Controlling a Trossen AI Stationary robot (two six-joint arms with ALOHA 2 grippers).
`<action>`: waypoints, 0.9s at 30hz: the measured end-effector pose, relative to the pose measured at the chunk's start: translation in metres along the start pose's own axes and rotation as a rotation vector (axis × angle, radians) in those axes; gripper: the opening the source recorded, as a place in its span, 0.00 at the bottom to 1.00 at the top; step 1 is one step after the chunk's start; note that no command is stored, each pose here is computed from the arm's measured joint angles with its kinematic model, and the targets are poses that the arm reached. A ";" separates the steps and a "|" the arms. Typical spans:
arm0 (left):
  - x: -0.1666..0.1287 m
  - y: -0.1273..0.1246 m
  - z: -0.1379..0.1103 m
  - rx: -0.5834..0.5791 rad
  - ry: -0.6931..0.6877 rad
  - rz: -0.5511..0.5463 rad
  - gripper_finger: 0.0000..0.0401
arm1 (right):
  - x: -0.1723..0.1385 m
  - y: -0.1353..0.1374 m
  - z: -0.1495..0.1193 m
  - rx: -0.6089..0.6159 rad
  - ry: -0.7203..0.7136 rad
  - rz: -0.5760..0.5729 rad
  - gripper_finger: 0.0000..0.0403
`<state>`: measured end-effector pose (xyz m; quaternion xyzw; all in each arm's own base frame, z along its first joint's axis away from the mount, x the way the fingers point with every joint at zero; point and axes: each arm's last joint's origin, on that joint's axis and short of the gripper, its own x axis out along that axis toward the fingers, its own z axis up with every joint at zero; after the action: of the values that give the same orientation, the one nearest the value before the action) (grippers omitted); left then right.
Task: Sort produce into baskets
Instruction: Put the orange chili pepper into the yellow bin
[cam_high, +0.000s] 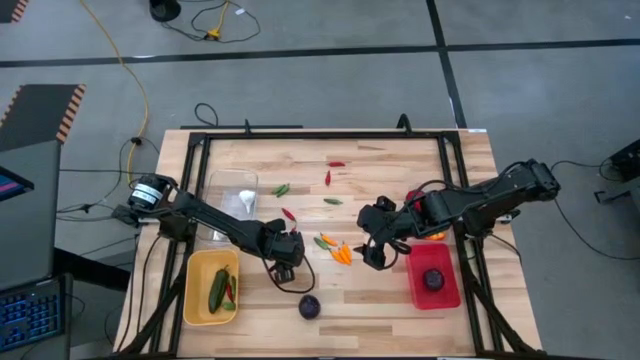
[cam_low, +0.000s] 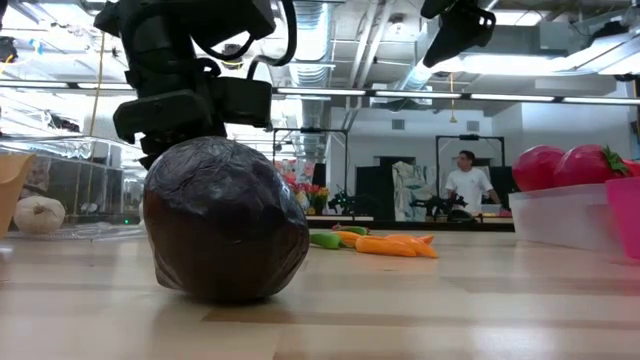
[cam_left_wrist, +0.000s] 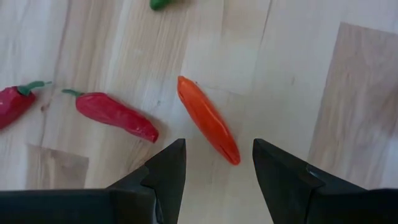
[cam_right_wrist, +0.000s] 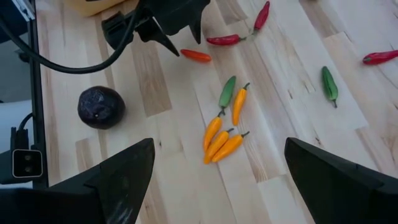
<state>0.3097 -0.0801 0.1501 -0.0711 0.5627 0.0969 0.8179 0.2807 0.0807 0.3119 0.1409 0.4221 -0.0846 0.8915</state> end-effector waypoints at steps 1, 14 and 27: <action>0.001 0.000 0.000 -0.002 0.002 0.001 0.43 | 0.000 0.000 0.000 0.000 0.000 0.000 0.96; 0.017 -0.002 0.000 -0.003 0.017 0.001 0.43 | 0.000 0.000 0.000 0.000 0.001 -0.001 0.96; 0.018 -0.001 0.000 -0.001 0.017 0.010 0.13 | 0.000 0.000 0.000 0.001 0.000 0.000 0.96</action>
<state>0.3165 -0.0796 0.1333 -0.0694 0.5697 0.1004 0.8127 0.2807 0.0805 0.3119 0.1412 0.4222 -0.0848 0.8914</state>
